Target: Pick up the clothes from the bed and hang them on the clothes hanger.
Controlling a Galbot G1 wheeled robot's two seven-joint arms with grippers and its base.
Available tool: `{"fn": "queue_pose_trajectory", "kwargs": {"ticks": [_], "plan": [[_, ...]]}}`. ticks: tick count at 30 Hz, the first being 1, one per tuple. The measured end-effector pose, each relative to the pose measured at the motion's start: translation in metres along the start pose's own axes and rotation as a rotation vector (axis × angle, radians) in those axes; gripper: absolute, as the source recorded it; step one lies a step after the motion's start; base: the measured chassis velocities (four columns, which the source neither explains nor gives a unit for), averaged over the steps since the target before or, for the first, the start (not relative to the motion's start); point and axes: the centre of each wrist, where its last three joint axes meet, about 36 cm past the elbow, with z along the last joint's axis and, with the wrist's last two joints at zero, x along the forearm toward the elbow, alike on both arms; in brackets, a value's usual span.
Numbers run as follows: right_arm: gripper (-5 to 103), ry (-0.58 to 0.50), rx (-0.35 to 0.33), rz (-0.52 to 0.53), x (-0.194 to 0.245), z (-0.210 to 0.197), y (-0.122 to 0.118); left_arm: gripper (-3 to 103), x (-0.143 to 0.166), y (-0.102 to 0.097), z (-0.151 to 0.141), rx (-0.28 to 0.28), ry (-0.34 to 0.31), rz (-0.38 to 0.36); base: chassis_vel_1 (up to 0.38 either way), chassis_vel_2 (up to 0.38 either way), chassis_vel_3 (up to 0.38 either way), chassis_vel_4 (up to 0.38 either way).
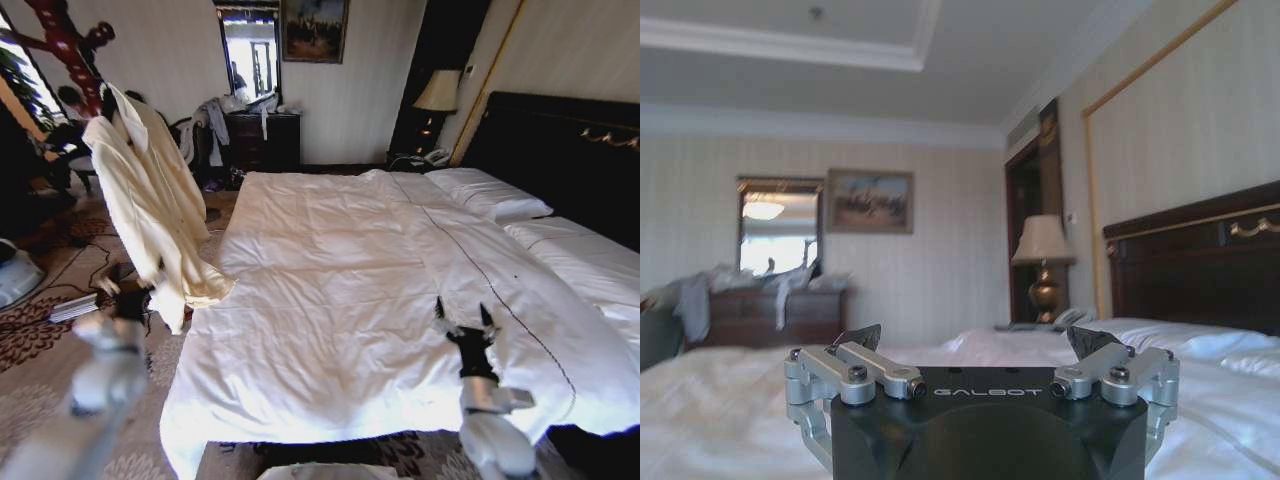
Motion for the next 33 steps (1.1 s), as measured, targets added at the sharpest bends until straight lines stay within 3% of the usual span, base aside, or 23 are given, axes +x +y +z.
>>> {"fn": "queue_pose_trajectory", "kwargs": {"ticks": [1,4,7,10,12,16,20,33], "plan": [[100,0.000,0.000,0.000,0.000,0.000,0.000,100,0.000,0.000,0.000,0.000,0.000,0.000,0.000,0.000,0.000,0.000],[100,0.015,0.054,-0.045,0.018,0.008,0.010,100,0.044,-0.031,0.018,-0.001,-0.005,0.082,0.000,0.000,0.000,0.000],[100,-0.002,0.067,-0.081,0.023,0.009,0.011,100,0.057,-0.042,0.018,0.009,-0.012,0.129,0.000,0.000,0.000,0.000],[100,-0.113,0.148,-0.221,0.022,-0.003,0.003,100,0.073,-0.056,0.000,0.040,-0.051,0.232,0.000,0.000,0.000,0.000],[100,-0.119,0.151,-0.227,0.021,-0.005,0.003,100,0.073,-0.056,-0.002,0.041,-0.053,0.235,0.000,0.000,0.000,0.000],[100,-0.191,0.113,-0.275,0.012,-0.049,0.008,100,0.072,-0.048,-0.042,0.091,-0.071,0.267,0.000,0.000,0.000,0.000],[100,-0.139,0.038,-0.261,0.011,-0.071,0.011,100,0.073,-0.040,-0.064,0.126,-0.007,0.269,0.000,0.000,0.000,0.000],[100,-0.125,0.024,-0.255,0.011,-0.073,0.012,100,0.073,-0.037,-0.067,0.129,0.019,0.265,0.000,0.000,0.000,0.000]]}}
